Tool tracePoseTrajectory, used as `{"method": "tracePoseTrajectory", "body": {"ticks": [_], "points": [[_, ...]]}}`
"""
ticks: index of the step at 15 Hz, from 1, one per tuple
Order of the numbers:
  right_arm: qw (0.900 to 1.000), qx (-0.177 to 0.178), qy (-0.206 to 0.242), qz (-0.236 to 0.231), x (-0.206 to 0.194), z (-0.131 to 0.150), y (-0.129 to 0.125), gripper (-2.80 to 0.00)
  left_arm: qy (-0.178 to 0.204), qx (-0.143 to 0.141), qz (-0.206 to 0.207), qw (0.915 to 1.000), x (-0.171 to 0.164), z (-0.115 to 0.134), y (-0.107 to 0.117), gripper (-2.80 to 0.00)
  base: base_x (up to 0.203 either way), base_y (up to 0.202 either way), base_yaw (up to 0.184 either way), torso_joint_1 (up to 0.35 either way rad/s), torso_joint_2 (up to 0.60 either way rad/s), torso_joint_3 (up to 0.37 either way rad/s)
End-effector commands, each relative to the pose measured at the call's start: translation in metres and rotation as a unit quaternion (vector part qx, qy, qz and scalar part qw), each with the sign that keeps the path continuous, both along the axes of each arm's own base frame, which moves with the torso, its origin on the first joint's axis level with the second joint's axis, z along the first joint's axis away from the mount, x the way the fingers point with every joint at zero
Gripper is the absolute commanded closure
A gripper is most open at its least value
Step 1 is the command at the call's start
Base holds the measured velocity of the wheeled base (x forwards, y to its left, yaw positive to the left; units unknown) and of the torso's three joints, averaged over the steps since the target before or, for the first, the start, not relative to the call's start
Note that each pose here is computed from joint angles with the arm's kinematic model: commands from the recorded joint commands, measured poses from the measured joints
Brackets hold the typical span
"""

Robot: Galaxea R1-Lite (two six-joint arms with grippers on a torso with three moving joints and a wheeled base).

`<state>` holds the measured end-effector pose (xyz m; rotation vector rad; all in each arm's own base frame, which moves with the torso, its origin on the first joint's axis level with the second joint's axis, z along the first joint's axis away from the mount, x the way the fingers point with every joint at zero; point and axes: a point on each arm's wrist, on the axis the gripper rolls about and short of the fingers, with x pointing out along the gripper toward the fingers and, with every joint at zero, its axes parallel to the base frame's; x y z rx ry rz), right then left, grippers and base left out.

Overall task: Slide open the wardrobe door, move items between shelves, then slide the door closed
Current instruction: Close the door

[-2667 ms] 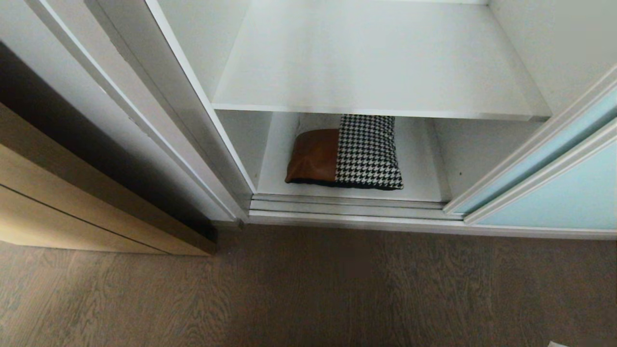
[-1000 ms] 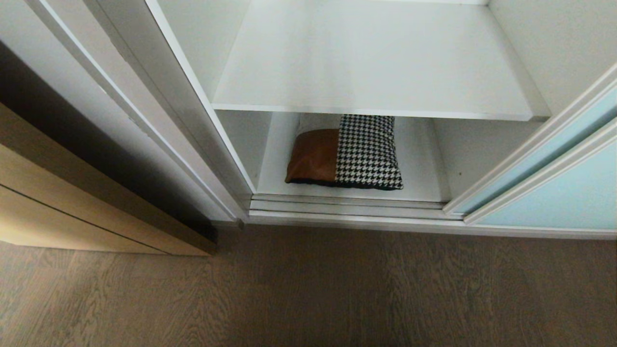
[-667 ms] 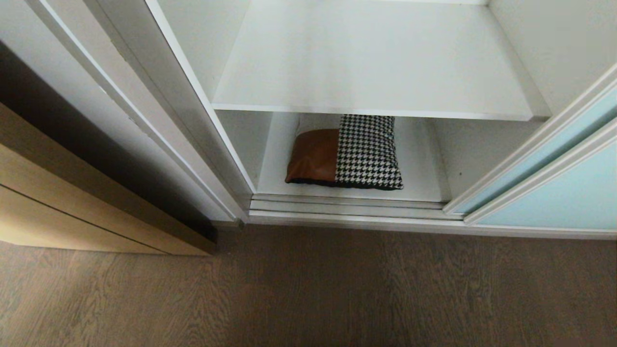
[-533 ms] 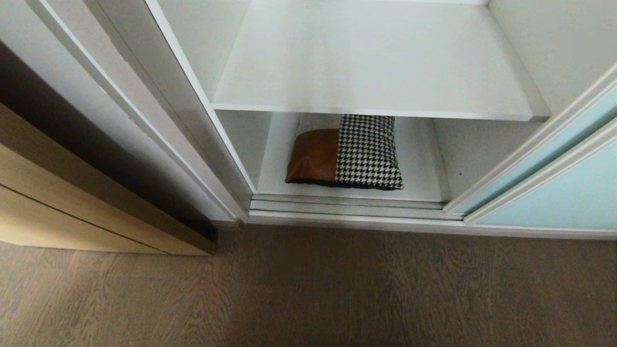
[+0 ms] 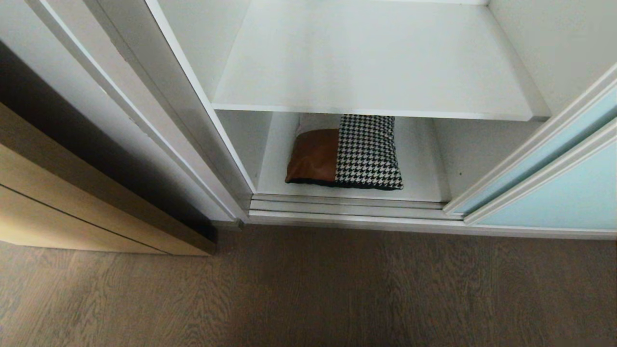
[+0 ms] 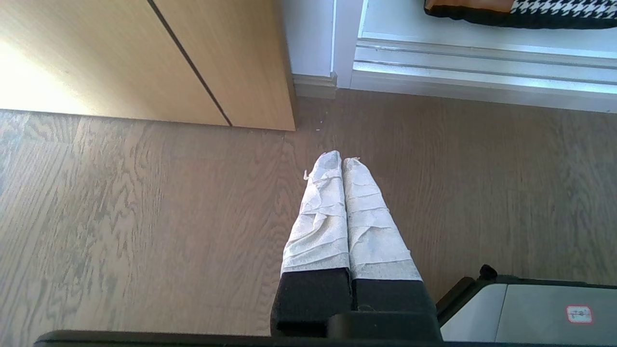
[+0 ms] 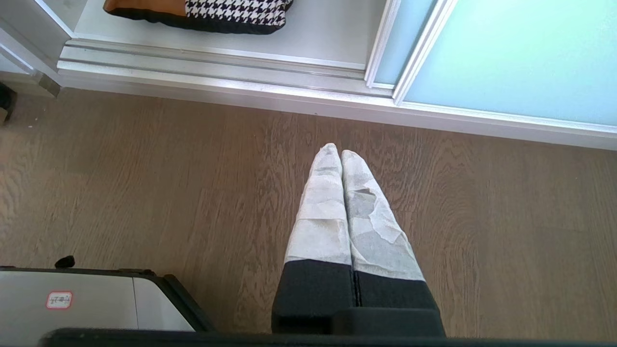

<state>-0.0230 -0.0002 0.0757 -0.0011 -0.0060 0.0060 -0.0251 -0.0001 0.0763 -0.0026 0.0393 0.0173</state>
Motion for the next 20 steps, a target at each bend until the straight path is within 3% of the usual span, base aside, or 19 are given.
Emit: {"method": "tracePoseTrajectory", "body": {"ticks": [1,20], "points": [[1.000,0.000,0.000,0.000,0.0000,0.0000,0.0000,0.00,0.000,0.000,0.001,1.0000,0.0000,0.0003,0.0000,0.00,0.000,0.000,0.000,0.000,0.00,0.000],[1.000,0.000,0.000,0.000,0.0000,0.0000,0.0000,0.00,-0.004,0.001,0.001,1.0000,0.0005,0.0002,0.0000,0.00,0.000,0.000,0.000,0.000,0.00,0.000]]}}
